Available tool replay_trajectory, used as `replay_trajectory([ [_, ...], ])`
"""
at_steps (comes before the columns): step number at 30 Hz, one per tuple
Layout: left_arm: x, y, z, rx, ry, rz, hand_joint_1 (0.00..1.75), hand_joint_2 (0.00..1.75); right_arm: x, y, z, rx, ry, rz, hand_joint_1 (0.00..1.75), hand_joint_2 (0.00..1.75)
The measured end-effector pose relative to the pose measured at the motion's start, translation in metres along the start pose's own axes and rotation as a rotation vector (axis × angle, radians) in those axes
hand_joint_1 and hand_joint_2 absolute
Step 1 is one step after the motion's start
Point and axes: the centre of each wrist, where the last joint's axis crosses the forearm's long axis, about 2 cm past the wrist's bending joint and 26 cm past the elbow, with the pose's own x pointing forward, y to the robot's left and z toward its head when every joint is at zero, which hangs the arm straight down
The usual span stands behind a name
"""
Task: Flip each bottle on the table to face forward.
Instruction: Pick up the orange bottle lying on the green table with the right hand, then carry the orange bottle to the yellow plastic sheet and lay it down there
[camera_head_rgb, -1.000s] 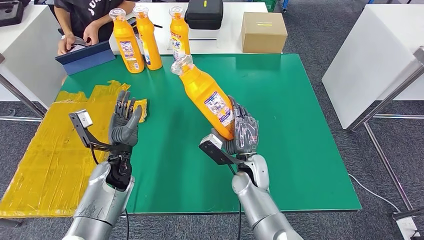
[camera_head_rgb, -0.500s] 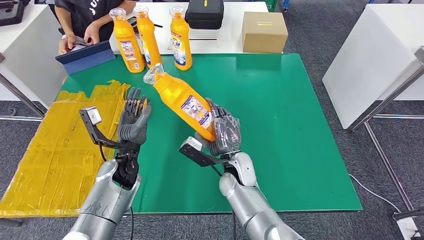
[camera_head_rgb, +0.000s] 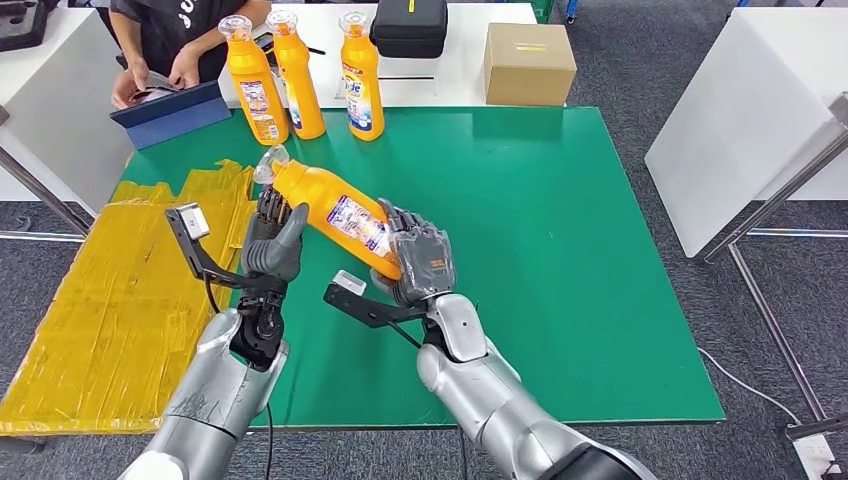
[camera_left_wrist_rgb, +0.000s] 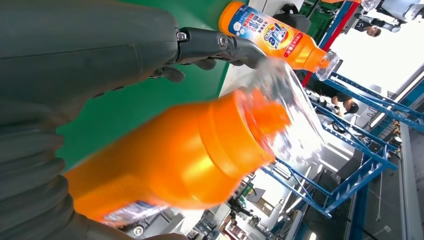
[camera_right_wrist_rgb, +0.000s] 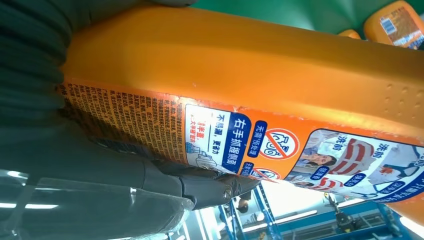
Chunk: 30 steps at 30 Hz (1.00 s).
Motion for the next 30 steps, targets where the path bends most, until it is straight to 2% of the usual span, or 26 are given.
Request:
replay_trajectory([
  [11,-0.004,-0.002,-0.002,-0.004,0.017,0.013,0.00,1.75,0.003,0.004,-0.001,0.036,-0.023,0.070,1.75,1.75],
  [30,-0.007,-0.002,-0.005,-0.005,0.031,0.041,0.00,1.75,0.016,0.007,-0.003,0.057,-0.101,0.081,1.75,1.75],
])
